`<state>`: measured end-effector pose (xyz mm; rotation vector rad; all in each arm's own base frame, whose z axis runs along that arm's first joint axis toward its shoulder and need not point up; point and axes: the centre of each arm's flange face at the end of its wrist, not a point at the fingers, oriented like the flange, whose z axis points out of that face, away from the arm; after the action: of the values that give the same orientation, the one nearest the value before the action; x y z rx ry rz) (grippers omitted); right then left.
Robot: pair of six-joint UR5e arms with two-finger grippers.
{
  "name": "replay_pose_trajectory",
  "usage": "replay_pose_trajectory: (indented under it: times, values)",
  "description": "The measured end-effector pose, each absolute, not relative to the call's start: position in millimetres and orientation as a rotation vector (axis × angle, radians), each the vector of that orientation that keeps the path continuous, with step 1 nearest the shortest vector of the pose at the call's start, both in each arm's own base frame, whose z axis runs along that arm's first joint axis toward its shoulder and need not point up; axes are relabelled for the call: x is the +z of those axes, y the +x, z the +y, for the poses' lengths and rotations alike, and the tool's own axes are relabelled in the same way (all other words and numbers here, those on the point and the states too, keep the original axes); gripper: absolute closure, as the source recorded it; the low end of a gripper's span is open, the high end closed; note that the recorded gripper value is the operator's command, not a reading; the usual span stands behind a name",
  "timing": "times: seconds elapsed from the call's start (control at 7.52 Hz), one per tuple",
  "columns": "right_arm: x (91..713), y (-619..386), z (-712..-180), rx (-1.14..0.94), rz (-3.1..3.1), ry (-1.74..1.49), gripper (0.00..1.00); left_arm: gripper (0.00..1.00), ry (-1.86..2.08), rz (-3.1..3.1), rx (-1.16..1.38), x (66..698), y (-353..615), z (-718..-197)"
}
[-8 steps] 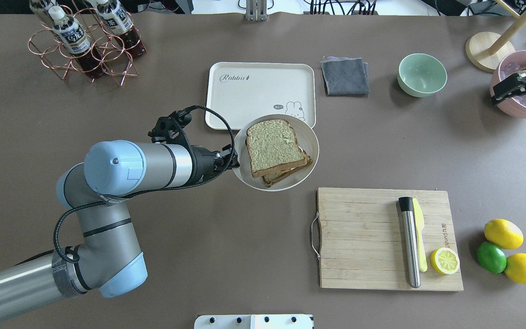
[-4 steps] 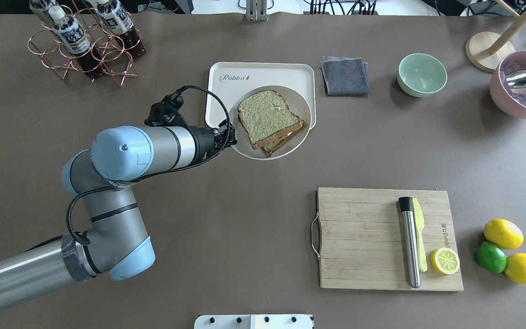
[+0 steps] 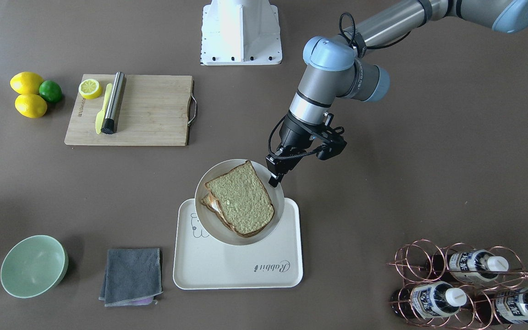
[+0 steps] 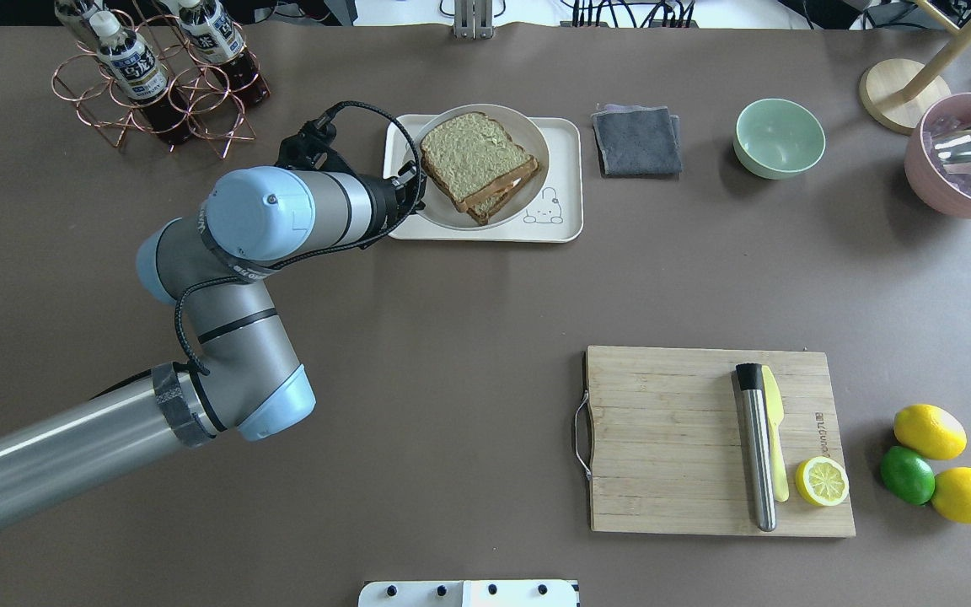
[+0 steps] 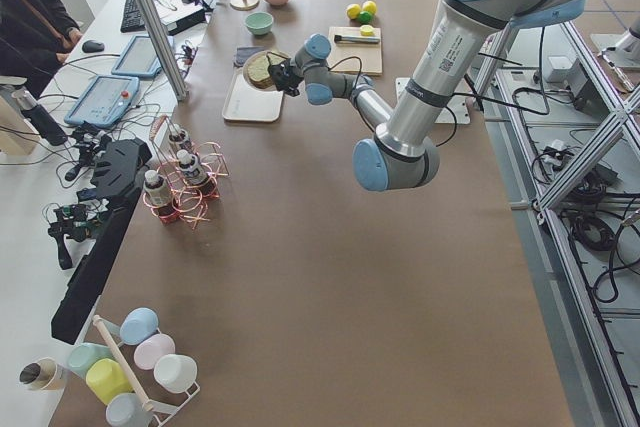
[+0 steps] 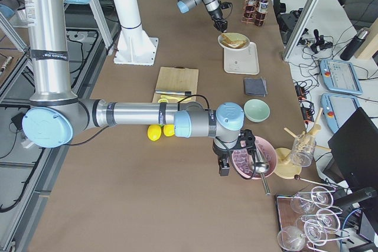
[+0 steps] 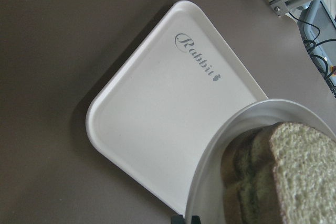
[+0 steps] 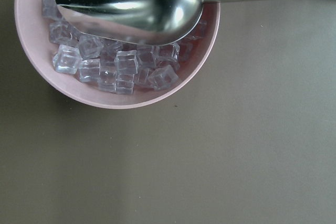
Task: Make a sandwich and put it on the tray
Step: 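Lift the plate with the left gripper and carry it onto the tray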
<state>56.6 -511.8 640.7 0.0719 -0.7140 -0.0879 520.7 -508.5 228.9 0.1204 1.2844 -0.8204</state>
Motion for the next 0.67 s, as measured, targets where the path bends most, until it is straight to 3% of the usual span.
replay_pose_trajectory:
  times: [0.67]
  values:
    - [636.2, 62.3, -516.5, -0.083, -0.713, 0.077, 0.01, 1.00, 0.161, 1.177, -0.889, 229.4, 547.9, -568.9]
